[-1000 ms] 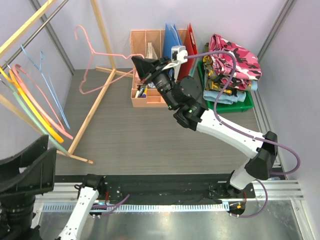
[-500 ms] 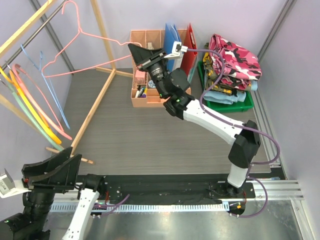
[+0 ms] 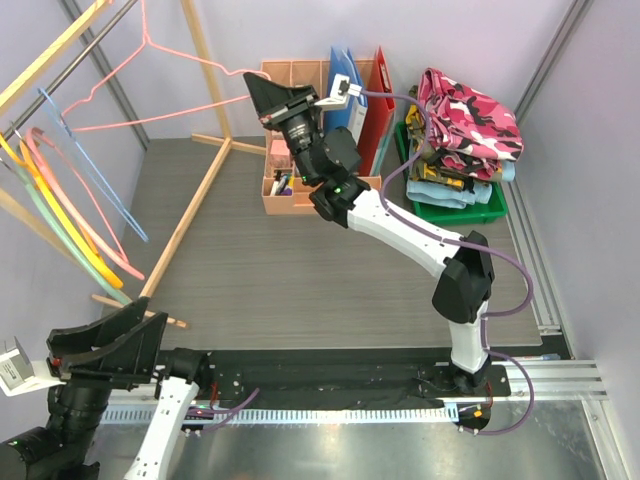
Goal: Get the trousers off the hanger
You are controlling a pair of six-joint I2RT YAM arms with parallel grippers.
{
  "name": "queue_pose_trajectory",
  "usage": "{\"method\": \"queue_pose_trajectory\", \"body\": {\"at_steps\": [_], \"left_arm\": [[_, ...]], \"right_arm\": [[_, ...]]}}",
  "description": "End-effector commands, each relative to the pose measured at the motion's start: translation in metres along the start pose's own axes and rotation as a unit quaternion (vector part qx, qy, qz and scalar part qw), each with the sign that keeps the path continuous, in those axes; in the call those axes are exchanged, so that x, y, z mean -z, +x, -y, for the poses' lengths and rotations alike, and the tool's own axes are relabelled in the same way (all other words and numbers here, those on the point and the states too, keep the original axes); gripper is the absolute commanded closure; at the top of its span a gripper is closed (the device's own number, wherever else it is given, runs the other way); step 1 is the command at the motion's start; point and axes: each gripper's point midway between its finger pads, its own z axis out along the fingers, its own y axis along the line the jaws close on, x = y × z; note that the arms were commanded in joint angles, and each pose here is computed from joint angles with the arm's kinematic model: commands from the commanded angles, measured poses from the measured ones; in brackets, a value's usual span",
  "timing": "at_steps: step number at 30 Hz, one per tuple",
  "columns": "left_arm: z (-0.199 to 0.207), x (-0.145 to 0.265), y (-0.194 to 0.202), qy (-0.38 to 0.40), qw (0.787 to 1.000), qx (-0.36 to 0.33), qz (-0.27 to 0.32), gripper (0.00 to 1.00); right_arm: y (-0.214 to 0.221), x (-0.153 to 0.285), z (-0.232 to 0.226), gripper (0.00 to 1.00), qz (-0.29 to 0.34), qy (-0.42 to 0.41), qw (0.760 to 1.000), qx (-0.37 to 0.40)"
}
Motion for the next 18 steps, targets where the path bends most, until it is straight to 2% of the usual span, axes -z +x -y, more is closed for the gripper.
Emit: {"method": "queue_pose_trajectory", "body": {"at_steps": [1,10,18], "left_arm": [[0.003,-0.003,0.001,0.009,1.0,-0.014,-0.014,0.34],[0.002,-0.005,0.002,0.007,0.999,-0.026,-0.022,0.33],[0.001,-0.009,0.006,0.01,0.999,-0.028,-0.027,0.33]], "right_arm": [[-0.03,-0.015,-0.03,0.99,0.048,-0.034,0.998,-0.032],[-0.028,-0.013,-0.007,0.99,0.065,-0.013,0.997,-0.032],[-0.015,-0.021,0.013,0.99,0.049,-0.001,0.998,-0.028]]}}
